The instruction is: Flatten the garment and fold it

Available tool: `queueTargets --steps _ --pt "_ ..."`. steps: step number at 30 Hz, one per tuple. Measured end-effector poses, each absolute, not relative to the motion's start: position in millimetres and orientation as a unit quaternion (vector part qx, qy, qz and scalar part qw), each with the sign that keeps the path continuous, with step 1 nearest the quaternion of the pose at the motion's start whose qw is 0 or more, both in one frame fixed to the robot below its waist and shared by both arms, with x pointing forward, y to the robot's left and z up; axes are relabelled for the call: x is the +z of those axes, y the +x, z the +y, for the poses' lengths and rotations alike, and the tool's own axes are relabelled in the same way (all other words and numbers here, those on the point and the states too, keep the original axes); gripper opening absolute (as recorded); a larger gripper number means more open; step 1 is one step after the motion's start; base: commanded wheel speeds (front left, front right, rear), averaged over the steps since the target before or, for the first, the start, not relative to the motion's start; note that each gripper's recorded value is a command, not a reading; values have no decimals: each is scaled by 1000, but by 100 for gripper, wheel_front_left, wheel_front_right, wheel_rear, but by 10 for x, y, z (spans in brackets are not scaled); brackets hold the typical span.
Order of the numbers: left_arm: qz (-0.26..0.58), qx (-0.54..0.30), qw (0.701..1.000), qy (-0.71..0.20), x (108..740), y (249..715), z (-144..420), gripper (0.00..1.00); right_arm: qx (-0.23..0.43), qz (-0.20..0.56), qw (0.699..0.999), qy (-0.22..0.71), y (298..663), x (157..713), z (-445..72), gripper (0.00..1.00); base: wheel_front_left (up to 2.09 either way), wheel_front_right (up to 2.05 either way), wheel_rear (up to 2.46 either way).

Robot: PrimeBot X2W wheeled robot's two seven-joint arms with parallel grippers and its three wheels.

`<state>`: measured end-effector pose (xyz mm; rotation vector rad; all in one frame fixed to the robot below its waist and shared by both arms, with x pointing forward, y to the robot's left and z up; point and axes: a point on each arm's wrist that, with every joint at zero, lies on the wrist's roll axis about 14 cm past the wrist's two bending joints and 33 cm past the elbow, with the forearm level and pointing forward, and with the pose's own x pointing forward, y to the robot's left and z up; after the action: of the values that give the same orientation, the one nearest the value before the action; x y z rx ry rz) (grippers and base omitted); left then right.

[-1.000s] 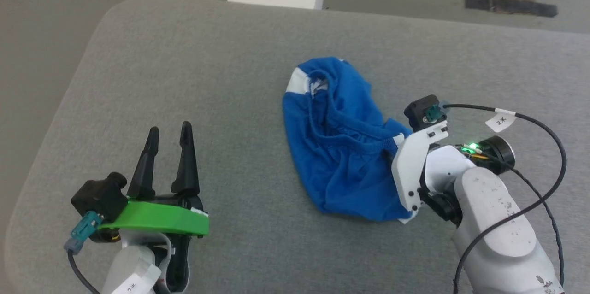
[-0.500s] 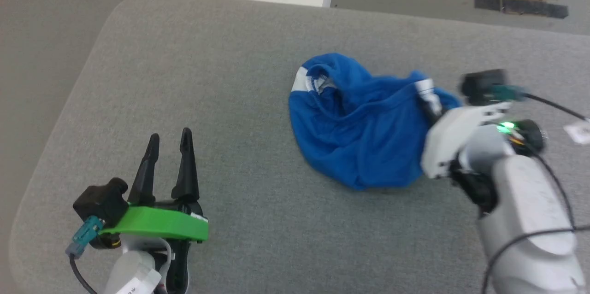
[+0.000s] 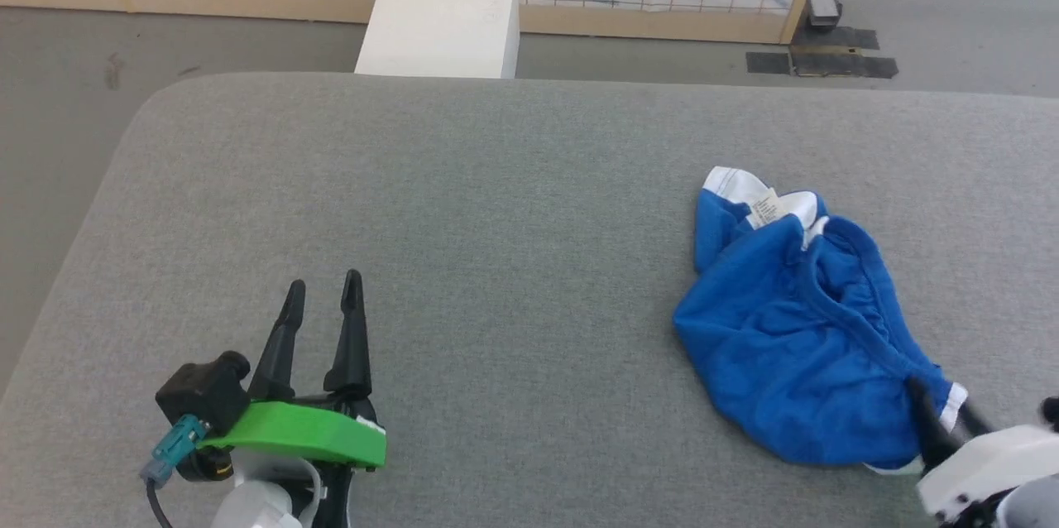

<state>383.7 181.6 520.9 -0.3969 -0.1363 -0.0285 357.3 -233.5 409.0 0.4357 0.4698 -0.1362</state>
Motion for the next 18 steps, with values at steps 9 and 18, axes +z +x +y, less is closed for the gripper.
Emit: queueTargets --steps 9,18 --pt "6 -155 966 -207 5358 4285 945 100 -132 77 971 182 3680 4732 -2872 100 0 0 0" --pt "262 -361 891 -88 4762 4266 -403 100 -161 96 963 193 3490 4559 -3000 100 0 0 0"
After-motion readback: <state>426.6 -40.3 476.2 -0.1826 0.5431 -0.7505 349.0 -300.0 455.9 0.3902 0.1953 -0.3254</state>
